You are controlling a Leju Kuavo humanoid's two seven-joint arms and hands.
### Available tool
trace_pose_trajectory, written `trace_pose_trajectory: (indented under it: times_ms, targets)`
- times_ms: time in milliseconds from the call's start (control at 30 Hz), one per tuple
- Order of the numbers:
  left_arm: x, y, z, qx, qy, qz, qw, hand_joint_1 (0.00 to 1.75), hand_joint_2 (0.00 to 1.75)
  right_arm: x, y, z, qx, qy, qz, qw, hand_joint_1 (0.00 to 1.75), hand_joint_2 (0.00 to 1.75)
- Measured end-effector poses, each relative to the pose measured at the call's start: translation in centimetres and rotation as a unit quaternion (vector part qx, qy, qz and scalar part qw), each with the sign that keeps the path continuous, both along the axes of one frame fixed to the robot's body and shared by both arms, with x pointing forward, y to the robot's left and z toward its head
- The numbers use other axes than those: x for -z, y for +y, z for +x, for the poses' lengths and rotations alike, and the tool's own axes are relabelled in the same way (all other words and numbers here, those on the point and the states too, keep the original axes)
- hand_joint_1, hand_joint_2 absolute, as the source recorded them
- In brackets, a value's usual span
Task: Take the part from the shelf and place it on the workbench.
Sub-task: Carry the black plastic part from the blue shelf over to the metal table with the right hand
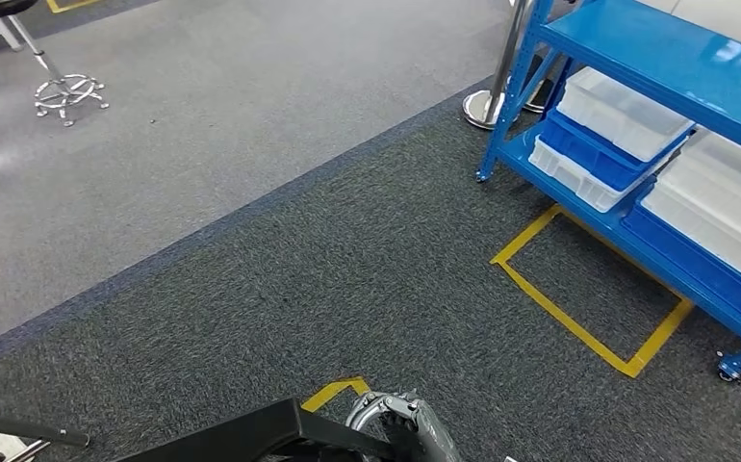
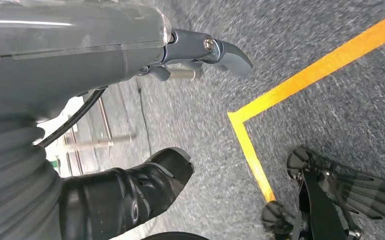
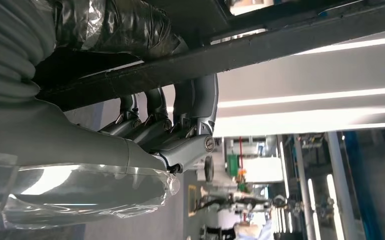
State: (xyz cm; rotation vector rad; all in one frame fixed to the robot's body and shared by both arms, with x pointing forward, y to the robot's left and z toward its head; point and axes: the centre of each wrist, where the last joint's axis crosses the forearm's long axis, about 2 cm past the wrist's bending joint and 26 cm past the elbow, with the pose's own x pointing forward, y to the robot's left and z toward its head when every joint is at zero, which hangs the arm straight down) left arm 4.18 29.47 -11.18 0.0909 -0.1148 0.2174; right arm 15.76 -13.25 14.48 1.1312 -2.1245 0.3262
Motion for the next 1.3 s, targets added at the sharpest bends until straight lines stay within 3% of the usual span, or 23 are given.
trace_pose_trajectory:
  times_ms: [1300]
  targets:
    - [0.04, -0.25, -0.33, -0.005, -0.001, -0.002, 1.000, 0.00, 1.75, 0.11, -0.35, -0.33, 0.001, -0.005, -0.009, 1.000, 1.75, 1.75]
